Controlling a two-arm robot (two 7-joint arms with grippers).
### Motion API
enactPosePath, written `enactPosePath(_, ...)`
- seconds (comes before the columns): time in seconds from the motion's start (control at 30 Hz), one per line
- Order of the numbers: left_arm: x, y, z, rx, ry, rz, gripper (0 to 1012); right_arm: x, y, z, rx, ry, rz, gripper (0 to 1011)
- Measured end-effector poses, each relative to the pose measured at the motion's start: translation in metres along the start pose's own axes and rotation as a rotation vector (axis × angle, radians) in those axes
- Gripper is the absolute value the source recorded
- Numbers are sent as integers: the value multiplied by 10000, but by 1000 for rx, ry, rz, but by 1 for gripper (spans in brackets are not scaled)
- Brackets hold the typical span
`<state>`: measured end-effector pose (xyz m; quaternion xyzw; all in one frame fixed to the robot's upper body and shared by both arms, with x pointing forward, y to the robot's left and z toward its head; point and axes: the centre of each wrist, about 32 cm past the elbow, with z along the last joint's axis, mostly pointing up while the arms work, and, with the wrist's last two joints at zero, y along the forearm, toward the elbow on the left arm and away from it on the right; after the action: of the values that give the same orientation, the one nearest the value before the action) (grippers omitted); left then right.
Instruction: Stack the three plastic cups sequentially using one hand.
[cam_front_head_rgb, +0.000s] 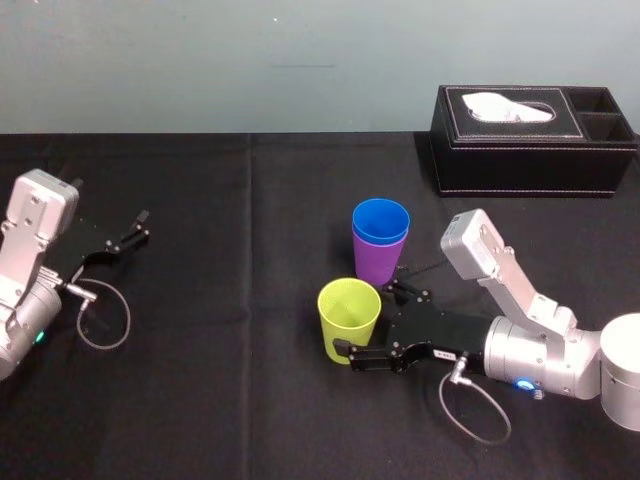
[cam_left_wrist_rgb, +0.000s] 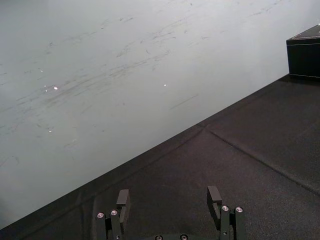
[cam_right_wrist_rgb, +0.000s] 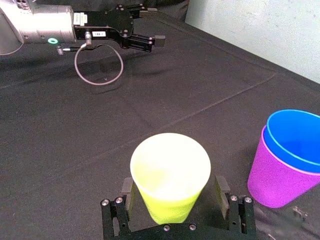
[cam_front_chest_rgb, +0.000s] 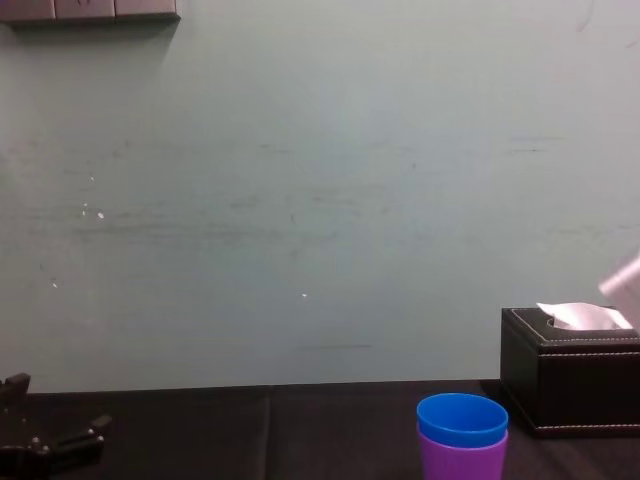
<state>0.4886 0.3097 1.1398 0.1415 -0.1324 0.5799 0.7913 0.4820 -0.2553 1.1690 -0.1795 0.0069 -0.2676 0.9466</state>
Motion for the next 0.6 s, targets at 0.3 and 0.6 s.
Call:
enactPosePath(0.3,0,0,0,0,0,0,1011,-4,58,29,6,-17,0,1003)
enactPosePath(0.6,0,0,0,0,0,0,1011,-3,50,26,5,-18,-2,1000)
